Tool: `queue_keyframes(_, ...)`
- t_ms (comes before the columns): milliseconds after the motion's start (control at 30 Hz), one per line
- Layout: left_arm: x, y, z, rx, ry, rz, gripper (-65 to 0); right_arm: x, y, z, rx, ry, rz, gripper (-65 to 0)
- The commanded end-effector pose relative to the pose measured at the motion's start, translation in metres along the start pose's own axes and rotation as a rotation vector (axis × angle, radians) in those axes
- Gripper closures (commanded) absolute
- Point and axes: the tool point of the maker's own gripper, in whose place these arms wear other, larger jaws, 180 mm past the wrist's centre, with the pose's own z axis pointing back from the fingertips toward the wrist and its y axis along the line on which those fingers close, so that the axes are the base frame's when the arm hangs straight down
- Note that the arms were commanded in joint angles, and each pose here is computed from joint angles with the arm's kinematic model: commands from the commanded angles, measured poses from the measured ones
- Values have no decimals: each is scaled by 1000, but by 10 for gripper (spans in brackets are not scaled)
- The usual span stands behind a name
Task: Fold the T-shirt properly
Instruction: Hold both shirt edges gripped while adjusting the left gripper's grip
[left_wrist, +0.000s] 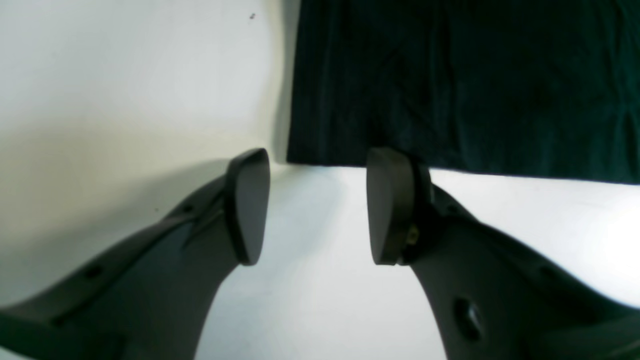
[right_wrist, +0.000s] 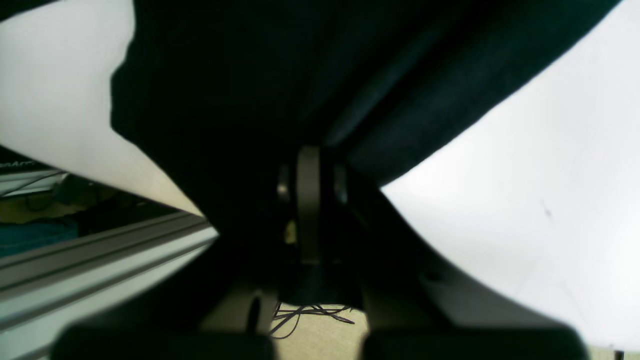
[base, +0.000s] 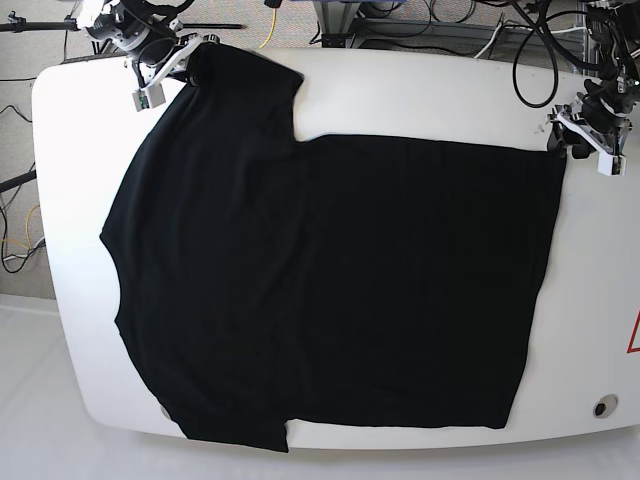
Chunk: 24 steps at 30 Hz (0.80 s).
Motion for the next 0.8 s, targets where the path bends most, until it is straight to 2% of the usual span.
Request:
queue_keyframes(0, 16, 1, 3, -2, -43, -18, -295, 8, 2, 4, 8, -30, 19, 0)
queue_keyframes(367, 8, -2, 0, -8, -18, -9, -292, 7, 0, 3, 2, -26, 21, 0)
queue_keyframes(500, 3, -3, -2, -13, -1, 0, -105, 6, 1, 3, 4, -19, 26, 0)
queue_keyframes(533, 3, -2, -2, -12, -1, 3, -27, 6, 1, 3, 4, -21, 26, 0)
queue_keyframes(567, 3, -2, -2, -11, -1, 5, 0, 7, 1, 3, 4, -22, 26, 0)
queue_keyframes(767, 4, -3, -2, -16, -6, 0, 0, 5, -2, 3, -6, -12, 30, 0)
